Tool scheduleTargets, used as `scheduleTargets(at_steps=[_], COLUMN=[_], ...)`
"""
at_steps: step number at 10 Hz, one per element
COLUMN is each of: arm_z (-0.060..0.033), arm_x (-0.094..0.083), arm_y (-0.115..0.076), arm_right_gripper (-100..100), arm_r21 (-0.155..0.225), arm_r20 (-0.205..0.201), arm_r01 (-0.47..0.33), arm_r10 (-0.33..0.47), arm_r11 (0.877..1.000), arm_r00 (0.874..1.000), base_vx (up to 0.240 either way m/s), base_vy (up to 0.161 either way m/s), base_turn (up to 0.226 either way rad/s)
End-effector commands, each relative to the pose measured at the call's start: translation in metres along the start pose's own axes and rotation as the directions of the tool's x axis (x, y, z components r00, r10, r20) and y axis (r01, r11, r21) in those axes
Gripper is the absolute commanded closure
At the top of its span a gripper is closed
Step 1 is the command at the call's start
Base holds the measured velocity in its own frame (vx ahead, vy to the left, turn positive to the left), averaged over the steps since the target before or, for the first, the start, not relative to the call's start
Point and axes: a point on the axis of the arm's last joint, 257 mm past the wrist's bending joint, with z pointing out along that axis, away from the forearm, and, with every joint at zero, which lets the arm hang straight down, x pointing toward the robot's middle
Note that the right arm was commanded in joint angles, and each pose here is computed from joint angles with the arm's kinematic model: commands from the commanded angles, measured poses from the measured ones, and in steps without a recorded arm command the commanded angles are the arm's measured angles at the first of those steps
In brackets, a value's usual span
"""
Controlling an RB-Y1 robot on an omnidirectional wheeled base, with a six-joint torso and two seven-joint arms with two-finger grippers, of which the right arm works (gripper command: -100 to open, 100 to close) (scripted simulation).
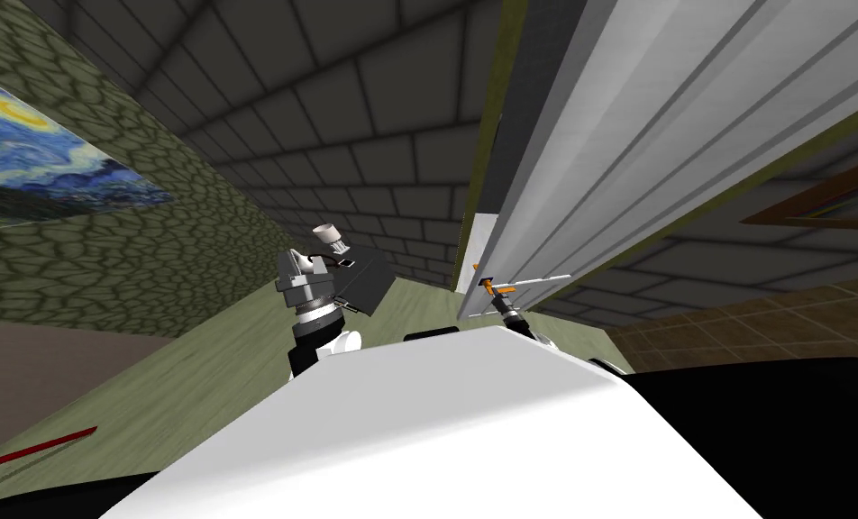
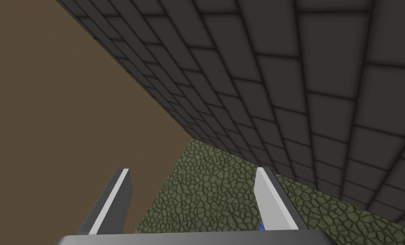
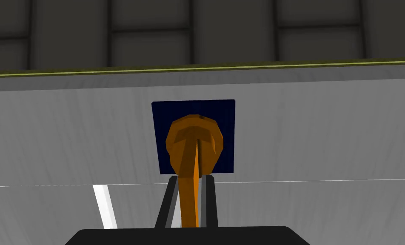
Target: Pull the door open
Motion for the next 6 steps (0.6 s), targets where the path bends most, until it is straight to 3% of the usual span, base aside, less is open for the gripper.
scheduleTargets(at_steps=[1,4,6], arm_z=[-0.0096,-0.0315,-0.0315], arm_x=[-0.002,-0.009,-0.009], arm_y=[0.000,0.002,0.002], arm_right_gripper=[100,100,100], arm_r21=[-0.004,-0.008,-0.008], arm_r20=[-0.007,-0.023,-0.023], arm_r01=[0.000,0.002,0.002], arm_r10=[0.000,-0.002,-0.002], arm_r11=[1.000,1.000,1.000], arm_r00=[1.000,1.000,1.000], base_vx=[-0.210,-0.193,-0.097], base_vy=[-0.096,-0.092,-0.021], base_turn=[0.213,0.189,0.017])
